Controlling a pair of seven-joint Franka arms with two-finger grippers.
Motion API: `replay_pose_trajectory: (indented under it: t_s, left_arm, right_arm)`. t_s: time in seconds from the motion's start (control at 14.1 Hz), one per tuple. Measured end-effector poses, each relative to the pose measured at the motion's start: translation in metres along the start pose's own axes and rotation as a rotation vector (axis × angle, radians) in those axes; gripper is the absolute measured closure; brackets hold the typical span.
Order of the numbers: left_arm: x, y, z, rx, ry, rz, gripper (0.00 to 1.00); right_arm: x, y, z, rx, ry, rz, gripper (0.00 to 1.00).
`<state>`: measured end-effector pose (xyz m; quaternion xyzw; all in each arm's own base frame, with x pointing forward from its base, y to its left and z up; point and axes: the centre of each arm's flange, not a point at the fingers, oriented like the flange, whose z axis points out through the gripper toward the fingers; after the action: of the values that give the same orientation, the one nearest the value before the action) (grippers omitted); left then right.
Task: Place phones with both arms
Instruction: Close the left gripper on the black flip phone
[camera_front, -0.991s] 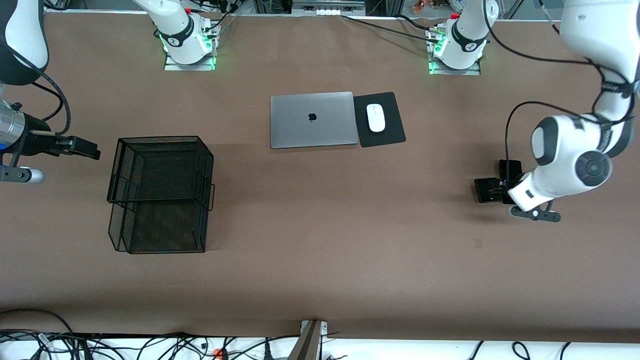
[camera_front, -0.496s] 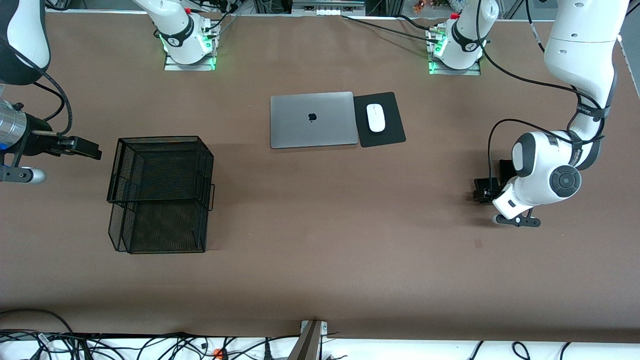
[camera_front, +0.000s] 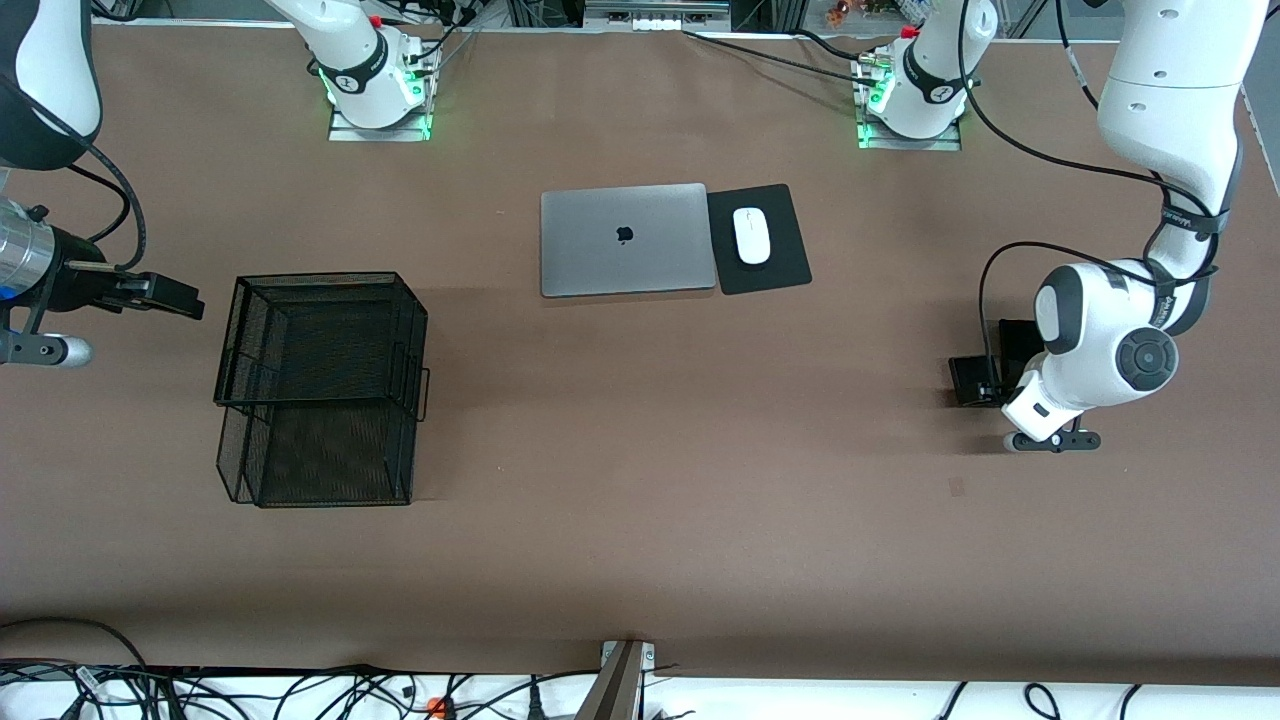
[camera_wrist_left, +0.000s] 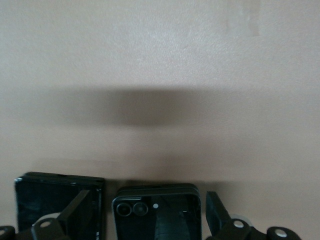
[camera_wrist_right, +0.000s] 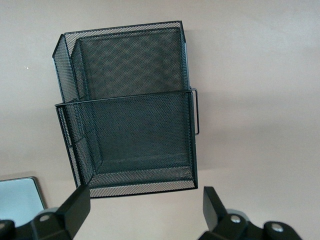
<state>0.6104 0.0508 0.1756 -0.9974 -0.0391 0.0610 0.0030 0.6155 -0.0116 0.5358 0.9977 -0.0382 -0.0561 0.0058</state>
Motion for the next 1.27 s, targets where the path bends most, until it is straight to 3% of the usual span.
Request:
replay_pose_trajectory:
  t_s: [0.64,1.27]
  left_arm:
    - [-0.03,0.008,0.003,-0.003,-0.017,-0.037,0.0]
    - [-0.048,0.009,0.016,-0.005,0.019,-0.063,0.0]
  right_arm:
    - [0.0,0.0,0.0,0.0,-0.001,0.0,0.0]
    - [0.0,-0.002,0.0,0.0,-0.001,-0.002,0.0]
